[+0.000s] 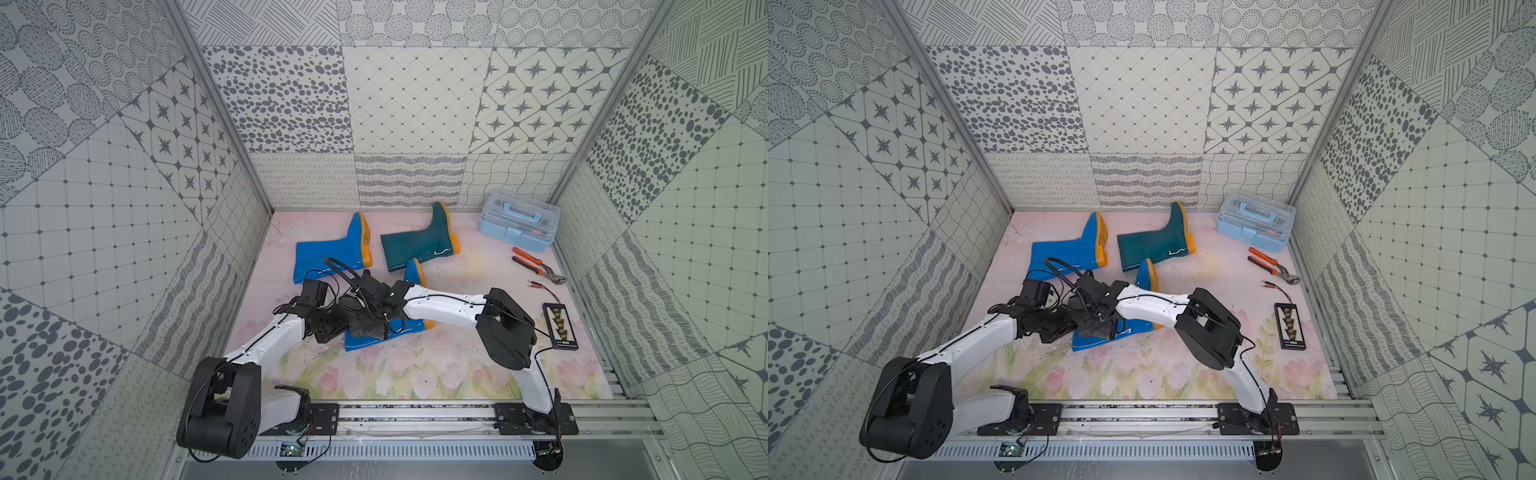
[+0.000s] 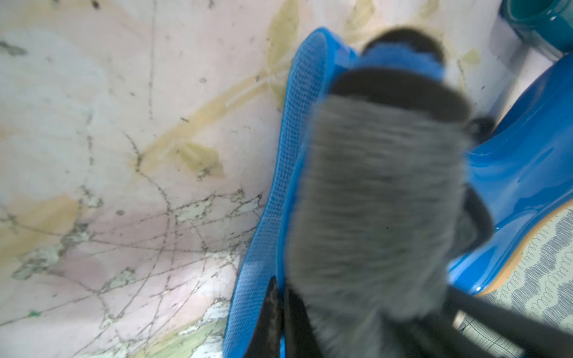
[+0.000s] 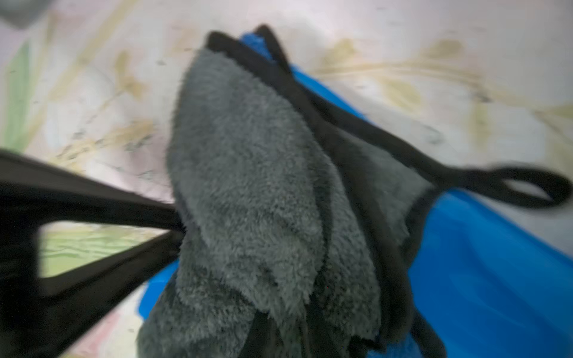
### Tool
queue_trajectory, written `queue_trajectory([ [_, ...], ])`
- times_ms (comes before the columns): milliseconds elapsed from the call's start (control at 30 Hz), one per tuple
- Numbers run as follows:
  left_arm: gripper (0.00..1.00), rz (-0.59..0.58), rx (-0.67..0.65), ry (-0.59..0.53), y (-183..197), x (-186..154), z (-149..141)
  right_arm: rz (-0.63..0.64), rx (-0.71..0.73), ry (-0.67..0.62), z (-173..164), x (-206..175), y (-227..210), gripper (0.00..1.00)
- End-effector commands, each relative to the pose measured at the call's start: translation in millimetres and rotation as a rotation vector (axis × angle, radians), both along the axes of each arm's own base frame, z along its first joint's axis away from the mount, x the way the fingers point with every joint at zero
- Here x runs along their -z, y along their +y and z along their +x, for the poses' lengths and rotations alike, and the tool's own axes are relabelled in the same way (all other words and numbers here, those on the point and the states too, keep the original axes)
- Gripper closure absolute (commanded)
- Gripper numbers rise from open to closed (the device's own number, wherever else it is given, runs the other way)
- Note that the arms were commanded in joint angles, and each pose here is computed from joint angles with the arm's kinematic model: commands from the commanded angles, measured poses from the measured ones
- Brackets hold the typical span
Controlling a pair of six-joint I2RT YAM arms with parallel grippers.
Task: Wipe the rubber boots with a cloth
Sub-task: Wipe the dirt off the rubber boot.
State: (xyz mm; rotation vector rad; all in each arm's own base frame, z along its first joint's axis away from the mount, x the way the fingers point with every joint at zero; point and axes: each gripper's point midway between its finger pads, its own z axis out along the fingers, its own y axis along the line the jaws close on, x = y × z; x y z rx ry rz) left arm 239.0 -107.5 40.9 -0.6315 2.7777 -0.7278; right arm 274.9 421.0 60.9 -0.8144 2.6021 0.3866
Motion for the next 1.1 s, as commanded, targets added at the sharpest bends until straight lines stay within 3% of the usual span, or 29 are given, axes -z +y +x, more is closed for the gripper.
queue_trajectory([
  [0,1.00,0.004,0.008,0.007,0,0,-4,-0.033,0.104,-0.062,19,-32,-64,1.00],
  [133,1.00,-0.002,0.009,0.011,-1,3,-5,-0.064,0.148,-0.074,1,-36,-102,1.00],
  [333,1.00,-0.015,0.021,0.045,-5,11,-7,-0.086,0.093,-0.049,-8,-18,-62,1.00],
  [467,1.00,-0.019,0.025,0.038,-8,6,-10,-0.063,0.123,-0.092,23,-23,-51,1.00],
  [667,1.00,-0.036,0.030,0.016,-15,-3,-4,-0.142,0.139,-0.205,82,-55,-73,1.00],
  [767,1.00,-0.031,0.034,0.028,-16,1,-5,-0.171,0.140,-0.229,94,-64,-81,1.00],
  [900,1.00,-0.028,0.031,0.037,-15,6,-8,-0.178,0.151,-0.199,83,-51,-88,1.00],
  [1067,1.00,-0.025,0.029,0.041,-14,8,-11,-0.172,0.142,-0.135,31,-23,-89,1.00],
])
